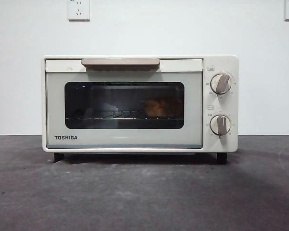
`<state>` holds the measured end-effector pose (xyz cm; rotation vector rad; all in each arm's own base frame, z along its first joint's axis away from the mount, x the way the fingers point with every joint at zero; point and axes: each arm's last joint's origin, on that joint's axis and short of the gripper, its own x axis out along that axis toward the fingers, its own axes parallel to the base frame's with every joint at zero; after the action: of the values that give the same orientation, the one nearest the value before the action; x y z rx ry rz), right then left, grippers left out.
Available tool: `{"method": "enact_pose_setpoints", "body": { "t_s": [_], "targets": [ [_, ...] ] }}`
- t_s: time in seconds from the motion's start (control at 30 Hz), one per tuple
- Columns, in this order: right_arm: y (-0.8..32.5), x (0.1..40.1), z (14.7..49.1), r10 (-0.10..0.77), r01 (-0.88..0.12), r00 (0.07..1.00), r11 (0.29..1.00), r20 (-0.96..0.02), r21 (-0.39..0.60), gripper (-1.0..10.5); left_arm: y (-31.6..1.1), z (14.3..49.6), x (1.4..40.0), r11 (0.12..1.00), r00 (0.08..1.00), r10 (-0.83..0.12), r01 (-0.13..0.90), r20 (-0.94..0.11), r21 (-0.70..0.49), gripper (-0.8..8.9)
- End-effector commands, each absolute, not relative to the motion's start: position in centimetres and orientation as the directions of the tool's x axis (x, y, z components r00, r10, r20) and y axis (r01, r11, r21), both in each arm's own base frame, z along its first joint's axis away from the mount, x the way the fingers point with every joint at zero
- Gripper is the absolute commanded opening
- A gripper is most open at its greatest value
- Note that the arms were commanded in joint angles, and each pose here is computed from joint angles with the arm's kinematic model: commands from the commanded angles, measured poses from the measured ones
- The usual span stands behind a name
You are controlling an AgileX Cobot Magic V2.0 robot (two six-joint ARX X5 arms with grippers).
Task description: The left arm flap open the oven, the right arm pick bread and place it into oven, the left arm flap close the oven
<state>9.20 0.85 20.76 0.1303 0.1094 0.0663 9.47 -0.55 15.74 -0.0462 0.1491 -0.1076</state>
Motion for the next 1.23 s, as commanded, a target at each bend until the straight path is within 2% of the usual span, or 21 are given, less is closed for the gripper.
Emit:
{"method": "enact_pose_setpoints", "body": {
  "t_s": [0.03, 0.17, 0.27, 0.4, 1.23],
  "targets": [
    [0.4, 9.4, 18.1, 0.039, -0.029, 0.996, 0.993, -0.083, 0.113, 0.2, -0.5, 15.2, 9.6, 0.994, 0.983, -0.107, 0.100, -0.148, -0.052, 0.10],
    [0.2, 9.6, 15.5, 0.043, -0.030, 0.992, 0.993, -0.116, 0.111, 0.2, -0.5, 15.2, 9.6, 0.994, 0.983, -0.107, 0.100, -0.147, -0.052, 0.10],
    [0.2, 9.6, 14.9, 0.040, -0.028, 0.984, 0.997, -0.176, 0.070, 0.2, -0.5, 15.2, 9.6, 0.994, 0.983, -0.107, 0.100, -0.147, -0.052, 0.10],
    [0.2, 9.6, 14.9, 0.040, -0.040, 0.984, 0.999, -0.172, 0.007, 0.2, -0.5, 15.2, 9.6, 0.994, 0.983, -0.107, 0.101, -0.148, -0.052, 0.10],
    [0.2, 9.6, 15.1, 0.042, -0.042, 0.988, 0.999, -0.149, 0.007, 0.2, -0.5, 15.2, 9.6, 0.994, 0.983, -0.107, 0.101, -0.148, -0.052, 0.10]
  ]
}}
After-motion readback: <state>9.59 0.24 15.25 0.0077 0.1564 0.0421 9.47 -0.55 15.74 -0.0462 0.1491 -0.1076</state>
